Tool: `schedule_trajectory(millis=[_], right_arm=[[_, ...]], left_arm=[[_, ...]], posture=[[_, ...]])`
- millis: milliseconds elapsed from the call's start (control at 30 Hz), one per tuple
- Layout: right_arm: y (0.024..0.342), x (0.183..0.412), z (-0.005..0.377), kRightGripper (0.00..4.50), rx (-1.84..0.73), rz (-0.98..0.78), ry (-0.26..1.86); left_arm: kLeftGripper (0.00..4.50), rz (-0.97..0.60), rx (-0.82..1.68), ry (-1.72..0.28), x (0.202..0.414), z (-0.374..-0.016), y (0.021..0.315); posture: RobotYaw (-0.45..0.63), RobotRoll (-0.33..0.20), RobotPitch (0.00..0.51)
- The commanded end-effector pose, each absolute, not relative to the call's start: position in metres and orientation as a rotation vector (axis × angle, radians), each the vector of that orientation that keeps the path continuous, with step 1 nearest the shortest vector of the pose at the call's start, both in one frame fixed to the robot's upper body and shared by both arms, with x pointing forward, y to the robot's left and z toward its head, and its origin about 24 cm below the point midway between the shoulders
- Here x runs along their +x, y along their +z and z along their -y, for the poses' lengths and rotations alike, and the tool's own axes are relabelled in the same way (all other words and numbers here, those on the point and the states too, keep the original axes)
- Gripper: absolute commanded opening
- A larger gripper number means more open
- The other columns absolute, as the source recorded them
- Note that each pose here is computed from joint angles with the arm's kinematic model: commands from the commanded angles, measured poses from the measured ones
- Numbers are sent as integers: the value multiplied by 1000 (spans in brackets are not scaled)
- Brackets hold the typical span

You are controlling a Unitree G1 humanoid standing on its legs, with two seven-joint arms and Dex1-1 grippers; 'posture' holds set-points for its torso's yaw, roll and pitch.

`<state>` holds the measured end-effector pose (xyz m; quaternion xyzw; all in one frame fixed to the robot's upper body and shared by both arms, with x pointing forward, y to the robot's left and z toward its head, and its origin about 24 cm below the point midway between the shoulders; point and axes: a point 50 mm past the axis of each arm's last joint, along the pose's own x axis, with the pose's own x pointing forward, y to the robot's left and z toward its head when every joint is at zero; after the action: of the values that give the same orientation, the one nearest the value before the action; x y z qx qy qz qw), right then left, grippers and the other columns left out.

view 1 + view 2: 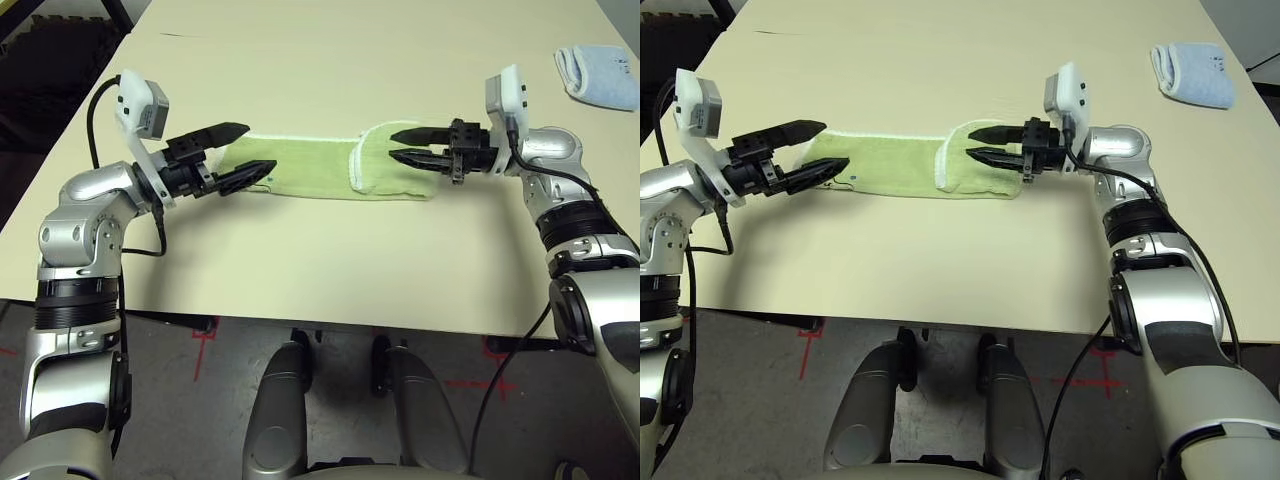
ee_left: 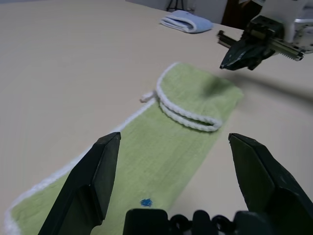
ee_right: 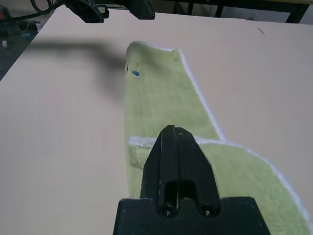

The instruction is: Fold the towel and set it aside.

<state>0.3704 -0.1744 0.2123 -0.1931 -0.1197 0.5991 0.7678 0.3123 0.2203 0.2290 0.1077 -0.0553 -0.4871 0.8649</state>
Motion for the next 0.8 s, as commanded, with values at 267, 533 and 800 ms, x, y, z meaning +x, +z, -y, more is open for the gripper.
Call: schedule_trajectory(millis=[267, 533, 800], right_arm=[[205, 391, 166, 17, -179, 107, 1115], [170, 393, 160, 17, -276, -51, 1070], [129, 386, 160, 17, -280, -158, 1034]], left_arm=[[4500, 87, 422, -1077, 316, -225, 217], [4500, 100, 403, -1079, 321, -225, 213], [4500, 111, 392, -1078, 319, -221, 218]], posture=[[82, 0, 270], [90, 0, 270], [118, 0, 270]])
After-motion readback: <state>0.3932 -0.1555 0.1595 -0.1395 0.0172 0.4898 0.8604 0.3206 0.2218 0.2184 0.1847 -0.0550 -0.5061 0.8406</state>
